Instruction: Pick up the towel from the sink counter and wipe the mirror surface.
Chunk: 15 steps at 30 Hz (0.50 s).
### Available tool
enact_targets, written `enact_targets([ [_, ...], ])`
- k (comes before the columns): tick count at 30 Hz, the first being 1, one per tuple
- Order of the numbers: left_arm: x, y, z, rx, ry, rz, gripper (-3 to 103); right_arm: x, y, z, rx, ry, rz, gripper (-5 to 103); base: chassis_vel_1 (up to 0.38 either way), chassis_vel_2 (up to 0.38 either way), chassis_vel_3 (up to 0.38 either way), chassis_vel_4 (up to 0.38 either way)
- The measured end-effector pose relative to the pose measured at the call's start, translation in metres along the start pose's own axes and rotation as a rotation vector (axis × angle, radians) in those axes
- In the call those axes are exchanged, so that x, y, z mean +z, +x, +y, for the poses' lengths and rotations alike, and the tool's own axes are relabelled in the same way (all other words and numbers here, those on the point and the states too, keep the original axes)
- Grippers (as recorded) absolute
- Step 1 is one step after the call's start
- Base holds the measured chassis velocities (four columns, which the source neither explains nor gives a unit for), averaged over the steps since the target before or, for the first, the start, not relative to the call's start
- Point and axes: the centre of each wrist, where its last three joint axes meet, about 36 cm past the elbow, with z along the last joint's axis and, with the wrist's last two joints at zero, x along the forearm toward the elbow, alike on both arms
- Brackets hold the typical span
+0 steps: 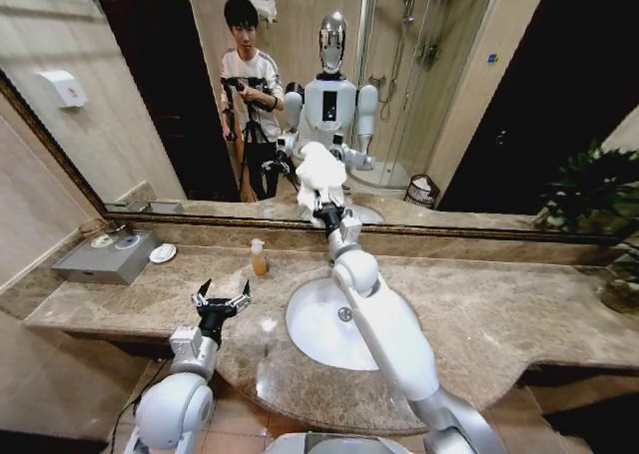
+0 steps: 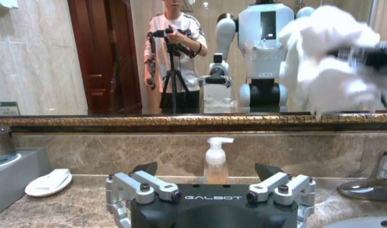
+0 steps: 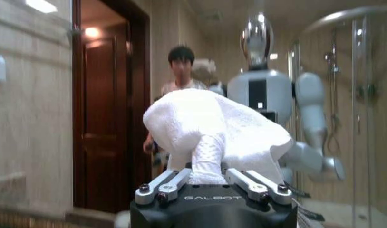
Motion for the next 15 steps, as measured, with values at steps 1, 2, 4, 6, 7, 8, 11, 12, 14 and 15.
enact_targets([
  [1,0.000,0.000,0.000,0.000,0.000,0.000,100,0.006,0.000,-0.001,0.003,0.003,0.016,12,0.000,0.000,0.000,0.000],
  [2,0.000,0.000,0.000,0.000,0.000,0.000,100,0.006,0.000,-0.001,0.003,0.003,0.016,12,0.000,0.000,0.000,0.000],
  [4,0.000,0.000,0.000,0.000,0.000,0.000,100,0.011,-0.001,-0.004,0.008,0.010,0.028,12,0.000,0.000,0.000,0.000],
  [6,0.000,0.000,0.000,0.000,0.000,0.000,100,0.006,-0.003,-0.008,0.012,0.014,0.016,12,0.000,0.000,0.000,0.000],
  [7,0.000,0.000,0.000,0.000,0.000,0.000,100,0.006,-0.003,-0.008,0.012,0.014,0.016,12,0.000,0.000,0.000,0.000],
  [8,0.000,0.000,0.000,0.000,0.000,0.000,100,-0.001,-0.005,-0.009,0.014,0.011,0.002,12,0.000,0.000,0.000,0.000],
  [11,0.000,0.000,0.000,0.000,0.000,0.000,100,-0.027,-0.007,-0.013,0.025,0.003,-0.059,12,0.000,0.000,0.000,0.000],
  [12,0.000,0.000,0.000,0.000,0.000,0.000,100,-0.027,-0.007,-0.013,0.025,0.003,-0.059,12,0.000,0.000,0.000,0.000],
  [14,0.000,0.000,0.000,0.000,0.000,0.000,100,-0.042,-0.008,-0.014,0.031,0.003,-0.096,12,0.000,0.000,0.000,0.000],
  [15,0.000,0.000,0.000,0.000,0.000,0.000,100,-0.042,-0.008,-0.014,0.031,0.003,-0.096,12,0.000,0.000,0.000,0.000],
])
